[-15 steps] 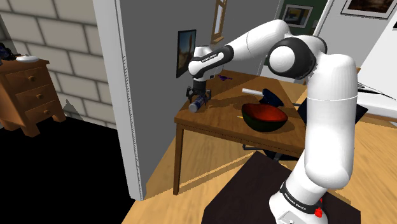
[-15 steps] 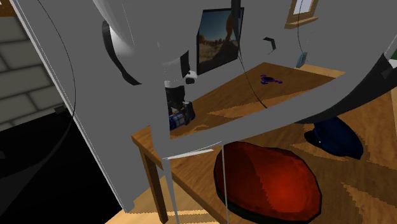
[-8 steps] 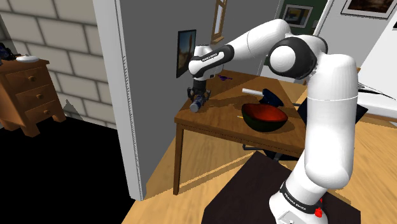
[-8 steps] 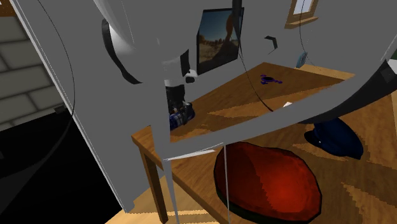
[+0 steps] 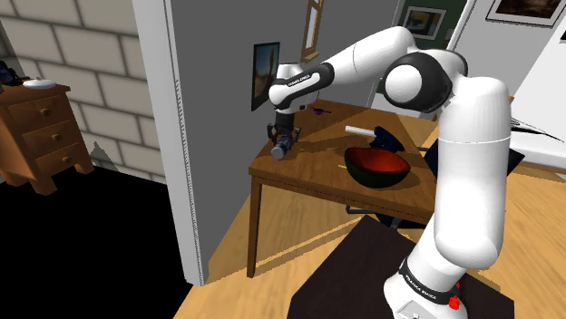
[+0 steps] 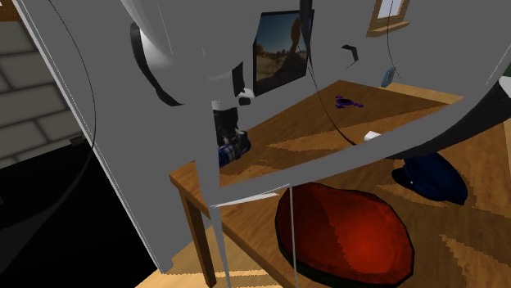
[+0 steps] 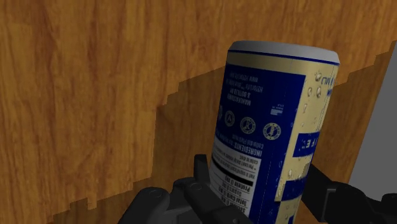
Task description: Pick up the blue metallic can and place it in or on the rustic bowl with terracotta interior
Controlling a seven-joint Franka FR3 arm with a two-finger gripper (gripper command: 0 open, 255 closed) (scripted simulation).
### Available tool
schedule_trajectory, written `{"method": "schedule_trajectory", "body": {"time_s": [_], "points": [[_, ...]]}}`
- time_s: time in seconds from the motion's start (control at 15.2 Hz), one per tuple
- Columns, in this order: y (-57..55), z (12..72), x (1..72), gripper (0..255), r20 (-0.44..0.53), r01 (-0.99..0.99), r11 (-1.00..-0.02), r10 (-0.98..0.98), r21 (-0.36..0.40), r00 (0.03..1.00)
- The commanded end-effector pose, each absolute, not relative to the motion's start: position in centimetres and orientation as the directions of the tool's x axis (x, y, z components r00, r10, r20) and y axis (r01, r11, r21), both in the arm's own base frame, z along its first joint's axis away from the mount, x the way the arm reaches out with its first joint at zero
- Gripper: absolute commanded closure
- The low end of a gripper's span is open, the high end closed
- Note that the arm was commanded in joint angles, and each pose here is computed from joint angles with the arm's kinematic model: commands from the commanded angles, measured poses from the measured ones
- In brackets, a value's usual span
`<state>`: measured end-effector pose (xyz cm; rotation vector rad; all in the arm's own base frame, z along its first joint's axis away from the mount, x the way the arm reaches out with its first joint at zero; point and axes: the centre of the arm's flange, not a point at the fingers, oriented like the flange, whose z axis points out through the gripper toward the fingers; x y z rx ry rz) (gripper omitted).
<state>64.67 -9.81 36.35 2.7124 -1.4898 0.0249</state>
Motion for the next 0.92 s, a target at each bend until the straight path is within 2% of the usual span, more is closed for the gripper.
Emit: {"method": "schedule_trajectory", "body": {"time_s": [0.0,0.86], "points": [[-9.8,37.2,64.6,255,0.036,-0.844,-0.536,-0.843,0.034,0.537],[-9.8,44.0,64.7,255,0.036,-0.844,-0.536,-0.843,0.034,0.537]]}}
